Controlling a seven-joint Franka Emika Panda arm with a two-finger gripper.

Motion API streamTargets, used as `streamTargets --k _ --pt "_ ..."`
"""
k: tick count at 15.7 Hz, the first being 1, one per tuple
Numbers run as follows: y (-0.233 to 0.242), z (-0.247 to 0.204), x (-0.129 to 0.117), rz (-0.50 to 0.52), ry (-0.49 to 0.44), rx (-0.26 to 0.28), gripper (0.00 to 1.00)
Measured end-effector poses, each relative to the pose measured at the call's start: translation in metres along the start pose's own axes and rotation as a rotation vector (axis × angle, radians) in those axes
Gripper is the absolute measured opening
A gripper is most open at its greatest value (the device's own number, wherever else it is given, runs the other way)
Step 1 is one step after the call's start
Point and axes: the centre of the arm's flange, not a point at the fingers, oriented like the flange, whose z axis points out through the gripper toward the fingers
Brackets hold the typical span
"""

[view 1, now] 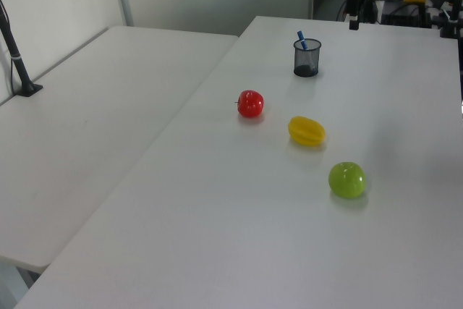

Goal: Take marker pen
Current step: 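Move the open gripper over the black mesh cup toward the marker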

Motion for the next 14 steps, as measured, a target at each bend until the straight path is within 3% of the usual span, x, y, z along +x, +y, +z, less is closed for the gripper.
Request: streamTargets --k 6,10,14 --pt "-0.001 -0.003 0.005 0.000 0.008 -0.003 1.00" --pt "0.006 -0.003 0.026 0.022 0.024 -0.010 1.00" --pt "0.029 0.007 0.069 0.079 0.192 0.016 1.00"
